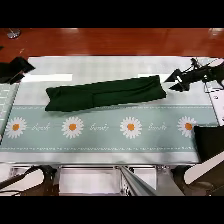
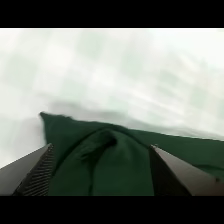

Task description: Fold the shirts.

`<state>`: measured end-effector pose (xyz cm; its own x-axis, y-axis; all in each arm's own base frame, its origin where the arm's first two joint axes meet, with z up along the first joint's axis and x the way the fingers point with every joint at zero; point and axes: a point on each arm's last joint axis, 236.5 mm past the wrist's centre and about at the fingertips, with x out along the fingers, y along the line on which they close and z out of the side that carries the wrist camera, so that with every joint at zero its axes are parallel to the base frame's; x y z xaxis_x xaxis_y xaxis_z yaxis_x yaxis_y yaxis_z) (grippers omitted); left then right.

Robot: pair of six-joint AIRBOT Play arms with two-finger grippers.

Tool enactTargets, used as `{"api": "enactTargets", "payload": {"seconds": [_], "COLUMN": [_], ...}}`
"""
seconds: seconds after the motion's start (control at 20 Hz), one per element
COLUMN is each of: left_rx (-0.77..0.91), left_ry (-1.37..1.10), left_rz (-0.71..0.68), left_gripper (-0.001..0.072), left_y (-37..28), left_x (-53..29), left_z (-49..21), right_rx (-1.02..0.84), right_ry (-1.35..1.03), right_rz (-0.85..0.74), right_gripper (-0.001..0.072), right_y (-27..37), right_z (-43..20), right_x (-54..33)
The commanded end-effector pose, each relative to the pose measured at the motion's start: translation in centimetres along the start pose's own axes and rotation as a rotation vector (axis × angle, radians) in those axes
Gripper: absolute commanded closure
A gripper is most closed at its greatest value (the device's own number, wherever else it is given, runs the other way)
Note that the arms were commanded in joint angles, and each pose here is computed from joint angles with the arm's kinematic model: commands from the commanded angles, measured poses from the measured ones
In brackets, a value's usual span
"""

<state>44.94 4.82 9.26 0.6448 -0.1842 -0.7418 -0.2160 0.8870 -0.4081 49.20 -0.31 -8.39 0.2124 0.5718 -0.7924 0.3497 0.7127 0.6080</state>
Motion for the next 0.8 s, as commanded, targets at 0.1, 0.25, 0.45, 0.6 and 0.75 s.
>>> {"api": "enactTargets", "payload": {"seconds": [0.1,0.25,0.45,0.6,0.75], "left_rx": [0.109,0.148,0.225,0.451,0.537], "left_ry": [-0.039,-0.024,0.027,0.086,0.155], "left_rz": [-0.141,-0.213,-0.271,-0.334,-0.399], "left_gripper": [0.0011,0.0011,0.0665,0.0682,0.0683], "left_y": [-7.5,-11.6,-15.5,-18.9,-22.8], "left_x": [-0.4,0.6,1.0,0.9,1.2], "left_z": [-0.7,-2.1,-4.9,-8.7,-13.0], "right_rx": [-0.061,-0.116,-0.182,-0.302,-0.348], "right_ry": [0.095,0.114,0.119,0.068,-0.078], "right_rz": [0.011,0.012,-0.005,-0.215,-0.206], "right_gripper": [0.0124,0.0424,0.0693,0.0694,0.0694], "right_y": [2.6,4.5,5.5,3.3,5.4], "right_z": [-2.2,-3.0,-3.2,-4.0,-6.6], "right_x": [4.1,5.0,2.2,-2.8,-8.1]}}
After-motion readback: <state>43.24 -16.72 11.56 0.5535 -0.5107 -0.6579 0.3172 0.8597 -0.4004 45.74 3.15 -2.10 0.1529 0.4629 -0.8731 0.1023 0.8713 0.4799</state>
